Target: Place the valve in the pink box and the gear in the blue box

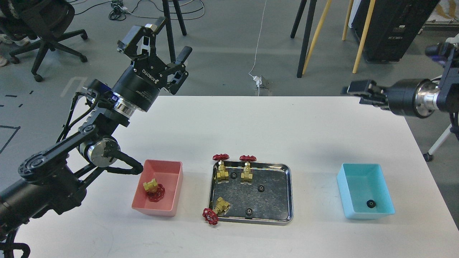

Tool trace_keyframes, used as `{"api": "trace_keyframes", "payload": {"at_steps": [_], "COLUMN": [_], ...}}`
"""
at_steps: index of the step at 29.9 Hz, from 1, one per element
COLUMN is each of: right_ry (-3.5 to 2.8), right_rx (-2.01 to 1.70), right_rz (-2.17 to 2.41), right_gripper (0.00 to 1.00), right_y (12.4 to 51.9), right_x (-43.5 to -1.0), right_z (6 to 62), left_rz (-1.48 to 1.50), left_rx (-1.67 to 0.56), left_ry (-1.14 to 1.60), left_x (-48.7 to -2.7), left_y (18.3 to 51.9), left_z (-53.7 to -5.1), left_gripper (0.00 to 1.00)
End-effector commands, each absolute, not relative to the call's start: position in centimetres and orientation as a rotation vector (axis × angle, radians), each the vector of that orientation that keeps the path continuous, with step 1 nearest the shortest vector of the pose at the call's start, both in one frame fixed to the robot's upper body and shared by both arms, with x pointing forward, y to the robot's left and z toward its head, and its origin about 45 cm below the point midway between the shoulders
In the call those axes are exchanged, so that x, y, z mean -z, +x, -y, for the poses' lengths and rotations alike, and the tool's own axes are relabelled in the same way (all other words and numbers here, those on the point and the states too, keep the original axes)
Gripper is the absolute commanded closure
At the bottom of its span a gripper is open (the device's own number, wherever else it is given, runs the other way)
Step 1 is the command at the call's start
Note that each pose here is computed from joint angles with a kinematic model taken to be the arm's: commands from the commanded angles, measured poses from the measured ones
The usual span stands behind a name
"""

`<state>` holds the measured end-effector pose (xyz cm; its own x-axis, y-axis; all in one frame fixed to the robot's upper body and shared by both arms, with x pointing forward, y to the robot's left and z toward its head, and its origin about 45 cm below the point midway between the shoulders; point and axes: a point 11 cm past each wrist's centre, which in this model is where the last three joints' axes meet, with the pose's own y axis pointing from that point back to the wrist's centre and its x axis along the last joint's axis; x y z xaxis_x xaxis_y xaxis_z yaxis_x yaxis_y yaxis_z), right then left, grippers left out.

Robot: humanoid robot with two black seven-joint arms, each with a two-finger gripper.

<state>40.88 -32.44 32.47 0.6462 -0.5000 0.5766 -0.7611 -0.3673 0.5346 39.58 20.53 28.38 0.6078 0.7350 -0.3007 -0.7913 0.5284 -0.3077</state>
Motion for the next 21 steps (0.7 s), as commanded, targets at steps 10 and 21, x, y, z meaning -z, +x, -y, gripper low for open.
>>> {"api": "trace_keyframes", "payload": {"at_steps": [10, 21], "right_ry": [2.876, 2.821], "right_rx": [0.426, 0.646], "right_rz": [1.744, 1.844], "right_gripper": [0.04, 0.01], "right_y": [48.3, 49.9], "right_x": [-39.3, -33.1], "right_z": [35.6, 34.0], "left_rz": [-0.042, -0.169], "left_rx": [-0.738, -0.951], "left_ry": [-0.323, -0.447], "left_x": [-32.6, -30.0], "left_y": [44.6, 48.2], "left_z": [-21.5, -23.6], "left_gripper": [0.13, 0.09]}}
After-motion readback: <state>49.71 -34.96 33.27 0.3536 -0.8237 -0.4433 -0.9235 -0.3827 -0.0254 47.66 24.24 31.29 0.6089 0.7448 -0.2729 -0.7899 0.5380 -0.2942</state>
